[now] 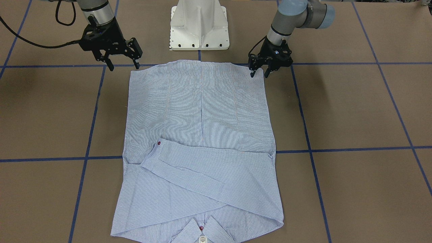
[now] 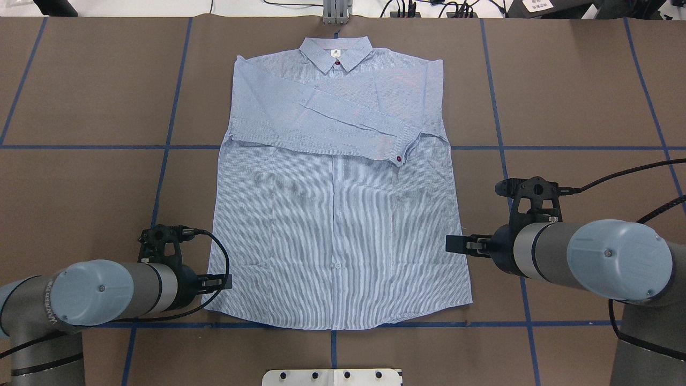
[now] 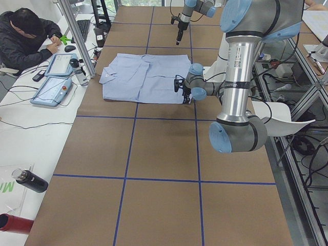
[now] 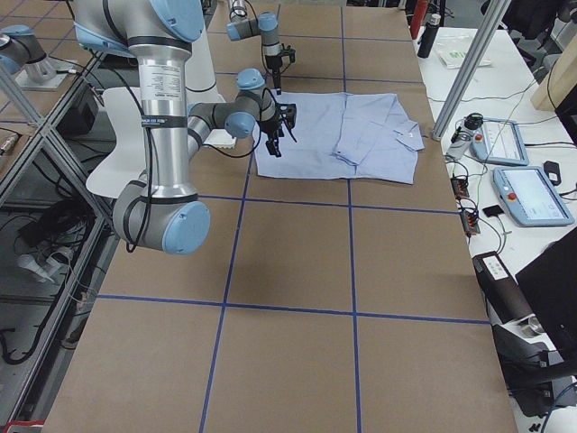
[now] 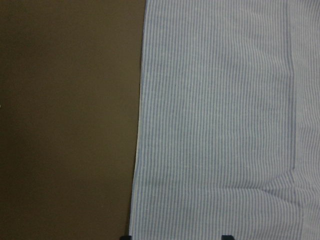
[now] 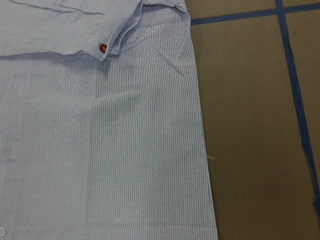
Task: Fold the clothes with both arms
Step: 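Position both grippers at the bottom hem corners of the shirt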
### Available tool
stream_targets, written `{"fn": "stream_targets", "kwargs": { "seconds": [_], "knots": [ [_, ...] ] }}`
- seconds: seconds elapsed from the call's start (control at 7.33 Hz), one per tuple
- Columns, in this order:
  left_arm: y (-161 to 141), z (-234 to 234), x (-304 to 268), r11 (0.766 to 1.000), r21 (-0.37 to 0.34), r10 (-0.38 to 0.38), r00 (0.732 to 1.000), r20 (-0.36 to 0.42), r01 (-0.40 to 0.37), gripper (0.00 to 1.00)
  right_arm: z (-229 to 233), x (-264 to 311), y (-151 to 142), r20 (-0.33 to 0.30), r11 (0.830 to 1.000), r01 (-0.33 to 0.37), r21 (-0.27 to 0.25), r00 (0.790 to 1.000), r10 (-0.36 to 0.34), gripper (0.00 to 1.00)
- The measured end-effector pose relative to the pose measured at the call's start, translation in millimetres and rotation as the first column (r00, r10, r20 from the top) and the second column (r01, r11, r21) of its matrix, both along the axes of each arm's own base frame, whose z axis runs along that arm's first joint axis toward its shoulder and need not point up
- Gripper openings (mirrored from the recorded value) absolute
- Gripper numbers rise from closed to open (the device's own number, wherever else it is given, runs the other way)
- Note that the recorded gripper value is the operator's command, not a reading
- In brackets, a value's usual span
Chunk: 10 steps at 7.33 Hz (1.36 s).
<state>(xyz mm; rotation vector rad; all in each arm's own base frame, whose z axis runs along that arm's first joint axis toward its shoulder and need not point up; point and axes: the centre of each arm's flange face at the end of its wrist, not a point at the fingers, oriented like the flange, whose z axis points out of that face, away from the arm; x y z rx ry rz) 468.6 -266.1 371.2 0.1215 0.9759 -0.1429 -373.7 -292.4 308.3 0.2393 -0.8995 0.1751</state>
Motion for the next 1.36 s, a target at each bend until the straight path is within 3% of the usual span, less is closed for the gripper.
{"fn": "stream_targets", "kwargs": {
  "seconds": [0.27, 0.55, 0.95, 1.23, 1.36],
  "knots": [
    [6, 4, 1, 1.0, -0.002, 0.011, 1.0, 0.006, -0.011, 0.67, 0, 0, 0, 0.0, 1.0, 0.0, 0.0, 1.0, 0.0, 1.0],
    [13, 4, 4, 0.999, -0.008, 0.033, 0.999, 0.005, -0.033, 0.54, 2, 1, 0, -0.004, 1.0, 0.0, -0.001, 1.0, 0.0, 1.0],
    [18, 2, 6, 0.998, -0.021, 0.057, 0.998, -0.002, -0.057, 0.26, 4, 2, 0, -0.009, 1.0, -0.001, -0.003, 1.0, 0.001, 1.0],
    [18, 2, 6, 0.998, -0.024, 0.06, 0.998, -0.003, -0.06, 0.2, 6, 2, 1, -0.013, 1.0, 0.0, -0.005, 1.0, 0.0, 1.0],
    [18, 2, 6, 0.998, -0.026, 0.061, 0.998, -0.003, -0.061, 0.12, 6, 2, 1, -0.013, 1.0, 0.001, -0.005, 1.0, -0.001, 1.0]
  ]
}}
